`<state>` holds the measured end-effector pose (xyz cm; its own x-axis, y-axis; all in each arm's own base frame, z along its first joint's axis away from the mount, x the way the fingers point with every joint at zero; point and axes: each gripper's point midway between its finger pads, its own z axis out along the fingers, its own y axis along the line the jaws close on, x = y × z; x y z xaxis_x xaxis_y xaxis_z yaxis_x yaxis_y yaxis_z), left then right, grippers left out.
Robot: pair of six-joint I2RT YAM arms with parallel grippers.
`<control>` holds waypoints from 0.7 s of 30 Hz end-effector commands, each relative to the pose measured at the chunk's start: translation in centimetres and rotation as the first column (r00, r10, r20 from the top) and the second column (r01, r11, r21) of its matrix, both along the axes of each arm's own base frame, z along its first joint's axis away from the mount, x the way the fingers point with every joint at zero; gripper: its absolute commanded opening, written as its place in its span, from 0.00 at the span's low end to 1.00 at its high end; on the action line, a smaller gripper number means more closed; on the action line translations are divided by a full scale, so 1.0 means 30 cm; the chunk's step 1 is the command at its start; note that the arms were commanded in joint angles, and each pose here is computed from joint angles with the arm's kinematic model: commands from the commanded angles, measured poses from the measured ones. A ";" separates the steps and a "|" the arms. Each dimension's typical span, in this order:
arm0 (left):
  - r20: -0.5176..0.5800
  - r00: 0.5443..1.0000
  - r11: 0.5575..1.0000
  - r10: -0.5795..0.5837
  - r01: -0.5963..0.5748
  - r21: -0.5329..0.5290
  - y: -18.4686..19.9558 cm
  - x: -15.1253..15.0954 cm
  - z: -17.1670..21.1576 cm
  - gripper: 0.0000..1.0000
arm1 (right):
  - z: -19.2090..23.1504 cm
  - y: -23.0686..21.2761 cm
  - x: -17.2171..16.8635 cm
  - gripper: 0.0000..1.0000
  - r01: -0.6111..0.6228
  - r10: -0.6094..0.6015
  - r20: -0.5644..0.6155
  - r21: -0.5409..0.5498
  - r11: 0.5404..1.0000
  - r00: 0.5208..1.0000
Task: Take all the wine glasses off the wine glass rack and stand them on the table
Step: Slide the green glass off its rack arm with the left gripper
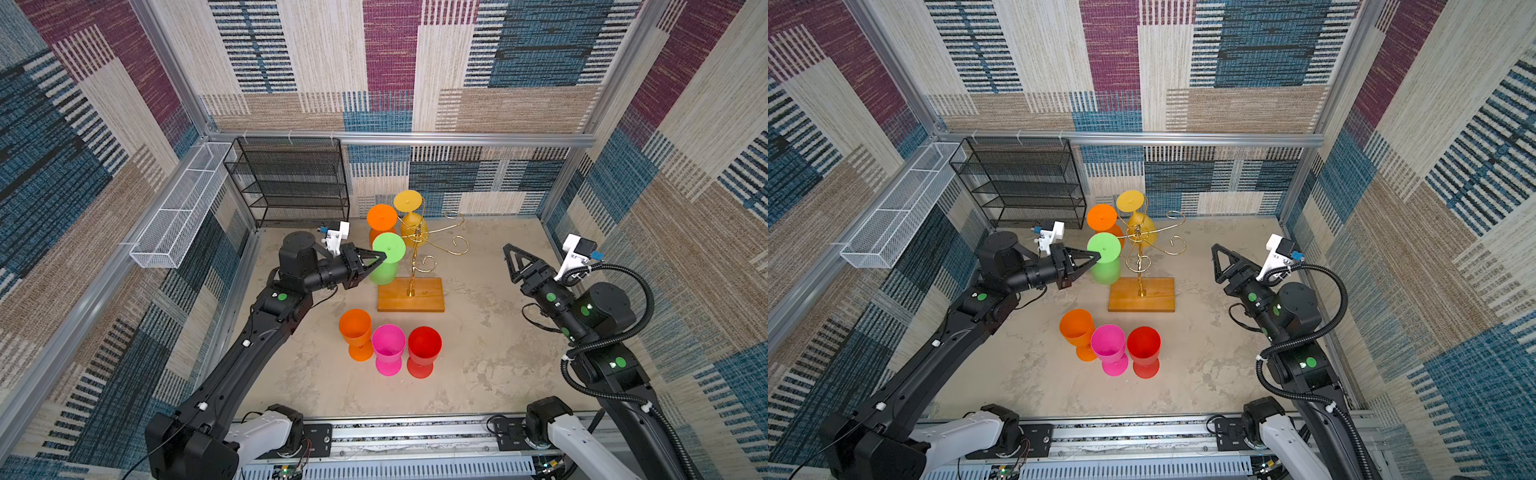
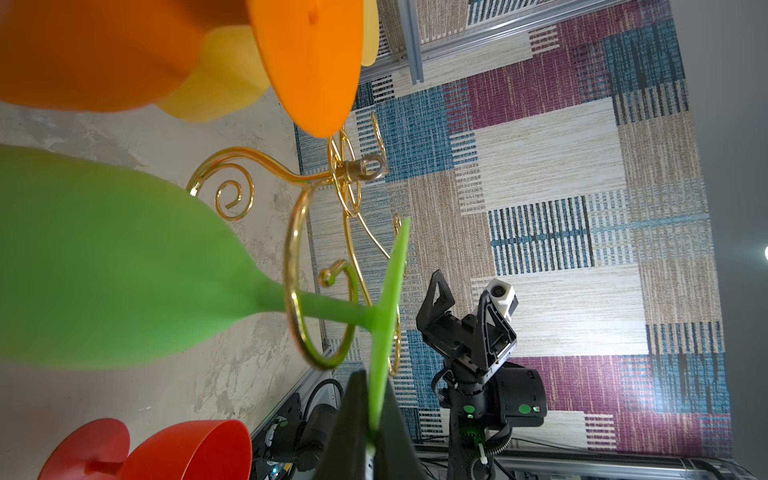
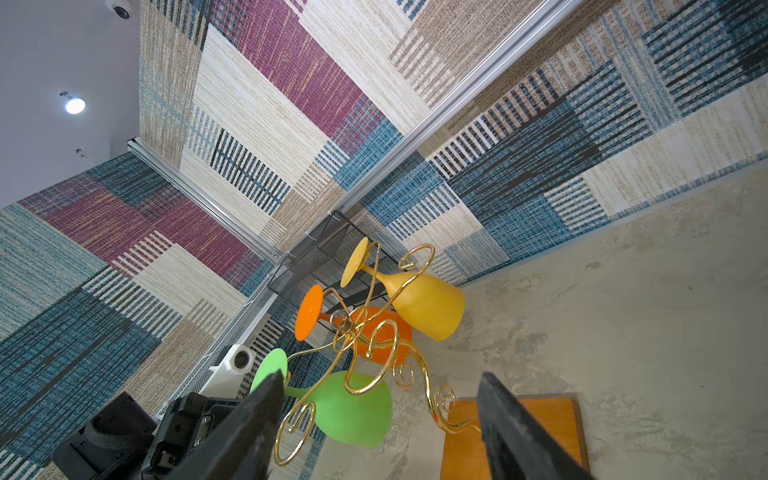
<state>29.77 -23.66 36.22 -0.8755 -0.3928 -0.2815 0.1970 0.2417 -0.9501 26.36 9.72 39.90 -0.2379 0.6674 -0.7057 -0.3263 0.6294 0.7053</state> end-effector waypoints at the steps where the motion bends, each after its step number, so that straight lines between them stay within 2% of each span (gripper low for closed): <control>1: 0.040 0.999 1.000 -0.011 0.012 -0.026 -0.003 -0.008 0.050 0.06 | 0.003 -0.006 -0.001 0.75 0.010 -0.010 0.007 -0.007 1.000 1.000; 21: 0.023 1.000 0.997 -0.016 0.017 -0.072 0.008 -0.049 0.097 0.03 | -0.003 0.000 0.003 0.75 0.000 0.000 0.001 -0.003 1.000 1.000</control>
